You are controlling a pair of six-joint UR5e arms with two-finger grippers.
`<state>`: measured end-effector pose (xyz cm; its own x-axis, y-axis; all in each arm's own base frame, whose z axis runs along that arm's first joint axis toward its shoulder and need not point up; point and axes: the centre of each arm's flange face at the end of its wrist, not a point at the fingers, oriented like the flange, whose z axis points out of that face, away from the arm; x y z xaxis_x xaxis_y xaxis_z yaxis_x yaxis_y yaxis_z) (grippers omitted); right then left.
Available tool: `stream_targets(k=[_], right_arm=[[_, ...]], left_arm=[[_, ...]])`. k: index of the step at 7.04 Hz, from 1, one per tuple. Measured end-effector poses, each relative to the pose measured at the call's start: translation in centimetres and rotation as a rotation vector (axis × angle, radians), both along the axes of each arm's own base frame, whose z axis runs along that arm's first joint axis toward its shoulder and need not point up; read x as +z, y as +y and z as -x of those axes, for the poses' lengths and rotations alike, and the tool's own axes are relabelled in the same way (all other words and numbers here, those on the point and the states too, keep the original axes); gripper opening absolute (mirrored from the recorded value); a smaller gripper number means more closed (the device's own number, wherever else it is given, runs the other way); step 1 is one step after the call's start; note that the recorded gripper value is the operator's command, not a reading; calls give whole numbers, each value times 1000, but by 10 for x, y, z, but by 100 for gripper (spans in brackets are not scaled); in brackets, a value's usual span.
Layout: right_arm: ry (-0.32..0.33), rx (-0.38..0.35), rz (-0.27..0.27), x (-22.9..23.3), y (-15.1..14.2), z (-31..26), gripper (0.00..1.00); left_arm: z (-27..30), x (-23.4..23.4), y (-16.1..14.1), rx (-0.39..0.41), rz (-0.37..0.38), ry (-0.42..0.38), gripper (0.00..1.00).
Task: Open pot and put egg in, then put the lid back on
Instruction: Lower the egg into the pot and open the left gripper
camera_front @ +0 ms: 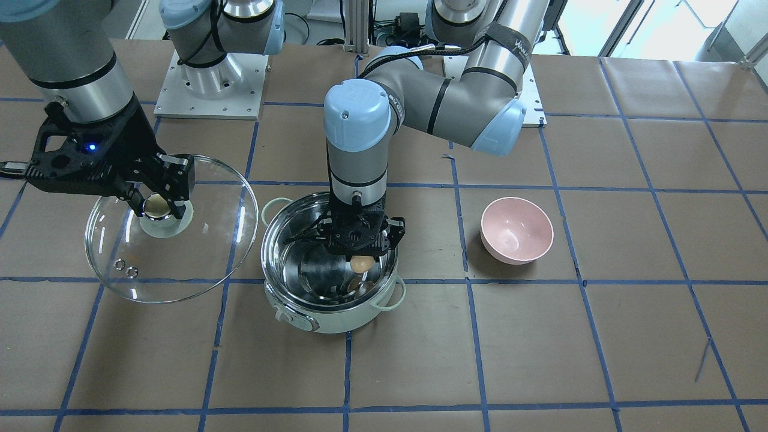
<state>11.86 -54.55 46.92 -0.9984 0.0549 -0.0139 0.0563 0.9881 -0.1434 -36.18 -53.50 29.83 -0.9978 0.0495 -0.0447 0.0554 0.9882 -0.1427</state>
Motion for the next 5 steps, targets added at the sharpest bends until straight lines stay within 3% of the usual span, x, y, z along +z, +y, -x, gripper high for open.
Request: stream_targets(k=[1,3,4,5], right_arm=[[-2,-1,0,0,0,0,35],[-11,-3,1,0,0,-1,35],[-12,-3,1,0,0,-1,34],[-13,-2,1,0,0,-1,35]], left_arm=[[0,-1,1,-1,-1,-1,23],[-1,-4,2,-2,-5,-4,78],[-1,-3,3,-4,-3,-3,92],[-2,4,3,-7,7,0,95]])
